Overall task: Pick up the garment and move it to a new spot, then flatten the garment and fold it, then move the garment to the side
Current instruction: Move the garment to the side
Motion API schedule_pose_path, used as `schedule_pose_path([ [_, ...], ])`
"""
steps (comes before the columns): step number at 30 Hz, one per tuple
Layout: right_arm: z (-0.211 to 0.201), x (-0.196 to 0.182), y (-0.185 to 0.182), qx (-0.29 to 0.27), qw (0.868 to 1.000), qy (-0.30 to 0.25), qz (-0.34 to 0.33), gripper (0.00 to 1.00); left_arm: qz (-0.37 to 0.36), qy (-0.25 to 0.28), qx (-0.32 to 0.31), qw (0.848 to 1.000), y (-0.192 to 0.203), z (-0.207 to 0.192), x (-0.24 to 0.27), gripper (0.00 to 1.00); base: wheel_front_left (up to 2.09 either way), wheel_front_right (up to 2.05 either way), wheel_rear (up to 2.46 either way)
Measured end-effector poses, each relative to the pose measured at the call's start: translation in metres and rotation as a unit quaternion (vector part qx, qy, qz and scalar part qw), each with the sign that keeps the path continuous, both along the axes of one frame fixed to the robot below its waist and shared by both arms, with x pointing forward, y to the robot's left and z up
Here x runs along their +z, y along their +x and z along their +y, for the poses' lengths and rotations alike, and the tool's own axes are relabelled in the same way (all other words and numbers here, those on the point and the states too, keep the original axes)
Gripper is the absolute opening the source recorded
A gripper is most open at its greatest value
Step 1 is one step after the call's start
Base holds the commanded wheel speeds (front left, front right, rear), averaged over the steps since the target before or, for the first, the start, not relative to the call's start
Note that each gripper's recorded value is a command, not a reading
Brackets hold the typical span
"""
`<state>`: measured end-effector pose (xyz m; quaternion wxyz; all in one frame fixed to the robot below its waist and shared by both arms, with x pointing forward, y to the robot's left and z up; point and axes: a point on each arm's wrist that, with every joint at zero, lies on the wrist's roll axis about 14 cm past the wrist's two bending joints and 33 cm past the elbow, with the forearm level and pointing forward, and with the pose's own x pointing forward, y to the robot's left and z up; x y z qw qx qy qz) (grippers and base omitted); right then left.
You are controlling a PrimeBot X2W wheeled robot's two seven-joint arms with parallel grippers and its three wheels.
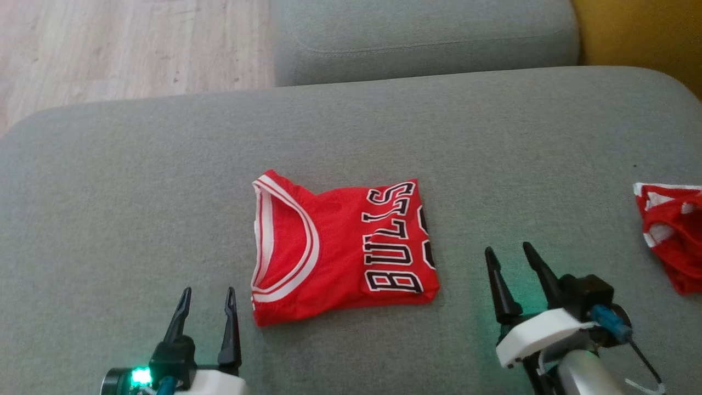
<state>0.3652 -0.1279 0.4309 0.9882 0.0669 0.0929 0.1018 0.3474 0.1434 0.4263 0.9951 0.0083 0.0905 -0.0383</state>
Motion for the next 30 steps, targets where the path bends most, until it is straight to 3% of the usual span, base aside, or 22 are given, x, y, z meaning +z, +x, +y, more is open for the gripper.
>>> schedule_pose_path([
  [5, 0.030, -0.008, 0.005, 0.048, 0.999, -0.002, 0.014, 1.00, 0.005, 0.001, 0.007, 1.000, -0.004, 0.005, -0.003, 1.00, 0.00, 0.00, 0.00],
  [13, 0.064, -0.016, 0.043, 0.099, 0.994, -0.008, 0.042, 1.00, 0.020, 0.001, 0.032, 0.999, -0.011, 0.019, -0.011, 1.00, 0.00, 0.00, 0.00],
  [18, 0.083, -0.054, 0.039, 0.136, 0.983, -0.034, 0.120, 1.00, 0.031, 0.005, 0.058, 0.998, -0.018, 0.035, -0.017, 1.00, 0.00, 0.00, 0.00],
  [19, 0.083, -0.065, 0.034, 0.140, 0.979, -0.043, 0.140, 0.55, 0.035, 0.006, 0.063, 0.997, -0.020, 0.038, -0.019, 1.00, 0.00, 0.00, 0.00],
  [20, 0.083, -0.068, 0.035, 0.141, 0.978, -0.046, 0.147, 0.04, 0.039, 0.006, 0.066, 0.997, -0.023, 0.040, -0.021, 1.00, 0.00, 0.00, 0.00],
  [21, 0.083, -0.068, 0.038, 0.140, 0.978, -0.046, 0.149, 0.00, 0.040, 0.007, 0.069, 0.997, -0.023, 0.041, -0.022, 1.00, 0.00, 0.00, 0.00],
  [25, 0.076, -0.061, 0.045, 0.122, 0.983, -0.038, 0.135, 0.00, 0.039, 0.006, 0.065, 0.997, -0.020, 0.040, -0.022, 1.00, 0.00, 0.00, 0.00],
  [30, 0.038, -0.059, 0.037, 0.063, 0.989, -0.026, 0.133, 0.00, 0.031, 0.000, 0.021, 0.999, -0.008, 0.015, -0.018, 1.00, 0.00, 0.00, 0.00],
])
